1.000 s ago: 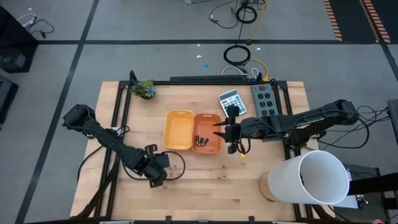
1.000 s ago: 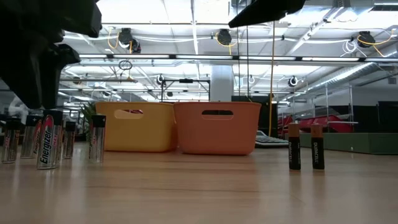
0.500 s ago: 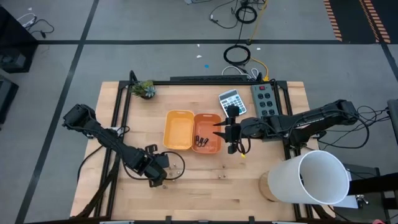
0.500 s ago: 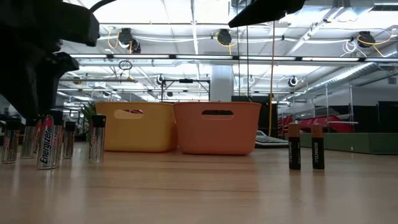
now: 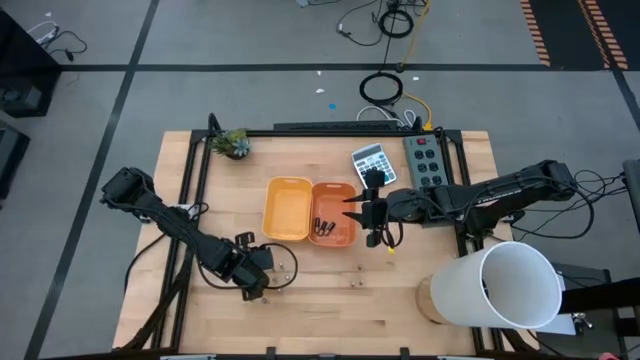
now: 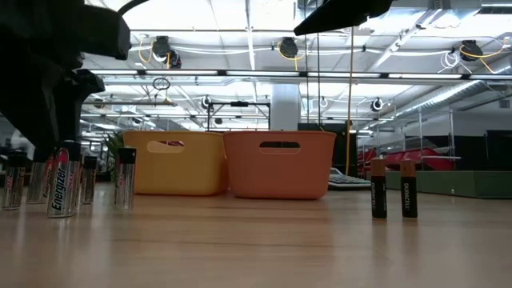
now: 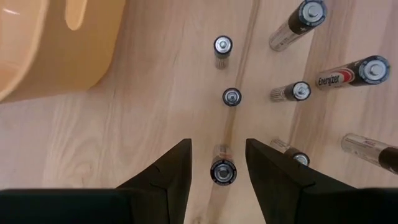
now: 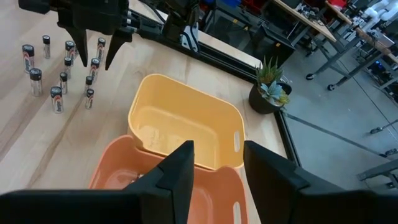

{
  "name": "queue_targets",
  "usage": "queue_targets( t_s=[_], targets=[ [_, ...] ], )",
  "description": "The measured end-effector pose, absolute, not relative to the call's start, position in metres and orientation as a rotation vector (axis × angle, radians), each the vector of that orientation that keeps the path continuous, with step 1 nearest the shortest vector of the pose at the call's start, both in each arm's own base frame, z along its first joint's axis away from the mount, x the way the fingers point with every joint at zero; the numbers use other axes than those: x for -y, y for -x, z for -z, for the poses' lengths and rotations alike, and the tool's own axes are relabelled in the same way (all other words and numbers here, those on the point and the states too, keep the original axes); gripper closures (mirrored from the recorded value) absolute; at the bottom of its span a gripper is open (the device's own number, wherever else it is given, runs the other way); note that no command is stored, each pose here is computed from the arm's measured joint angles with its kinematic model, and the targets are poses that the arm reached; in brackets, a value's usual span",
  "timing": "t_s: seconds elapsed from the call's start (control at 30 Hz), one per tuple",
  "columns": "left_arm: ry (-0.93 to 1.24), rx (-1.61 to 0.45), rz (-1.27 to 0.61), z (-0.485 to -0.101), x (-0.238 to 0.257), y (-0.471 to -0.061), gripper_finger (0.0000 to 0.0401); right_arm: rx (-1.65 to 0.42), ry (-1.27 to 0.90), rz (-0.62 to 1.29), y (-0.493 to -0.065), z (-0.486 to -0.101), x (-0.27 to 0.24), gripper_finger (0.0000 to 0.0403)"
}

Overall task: Sort batteries
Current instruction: Put the silver battery into the yellow bin

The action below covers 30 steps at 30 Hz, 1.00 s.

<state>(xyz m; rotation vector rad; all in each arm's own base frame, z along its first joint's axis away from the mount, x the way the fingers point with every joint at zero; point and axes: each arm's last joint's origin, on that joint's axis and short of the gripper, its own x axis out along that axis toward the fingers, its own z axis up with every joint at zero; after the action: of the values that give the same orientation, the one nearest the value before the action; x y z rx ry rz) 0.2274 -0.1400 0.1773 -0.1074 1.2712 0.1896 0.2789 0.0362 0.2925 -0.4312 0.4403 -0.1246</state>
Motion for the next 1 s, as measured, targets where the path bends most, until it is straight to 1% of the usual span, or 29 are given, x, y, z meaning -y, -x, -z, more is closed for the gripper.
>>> queue_targets(
  t_s=[0.33, 0.67, 0.8, 1.0],
  targets=[
    [0.118, -1.296, -0.176, -0.162, 0.137, -0.221, 0.024, -0.44, 0.431, 0.124, -0.279, -0.293, -0.036, 0.0273],
    [0.128, -1.298, -0.165, -0.162, 0.137, -0.221, 0.0243, -0.439, 0.427, 0.125, -0.279, -0.293, -0.036, 0.0273],
    [0.141, -1.313, -0.148, -0.162, 0.138, -0.221, 0.0268, -0.439, 0.427, 0.125, -0.279, -0.293, -0.036, 0.0273],
    [0.154, -1.307, -0.135, -0.162, 0.139, -0.222, 0.0329, -0.44, 0.427, 0.125, -0.279, -0.293, -0.036, 0.0273]
  ],
)
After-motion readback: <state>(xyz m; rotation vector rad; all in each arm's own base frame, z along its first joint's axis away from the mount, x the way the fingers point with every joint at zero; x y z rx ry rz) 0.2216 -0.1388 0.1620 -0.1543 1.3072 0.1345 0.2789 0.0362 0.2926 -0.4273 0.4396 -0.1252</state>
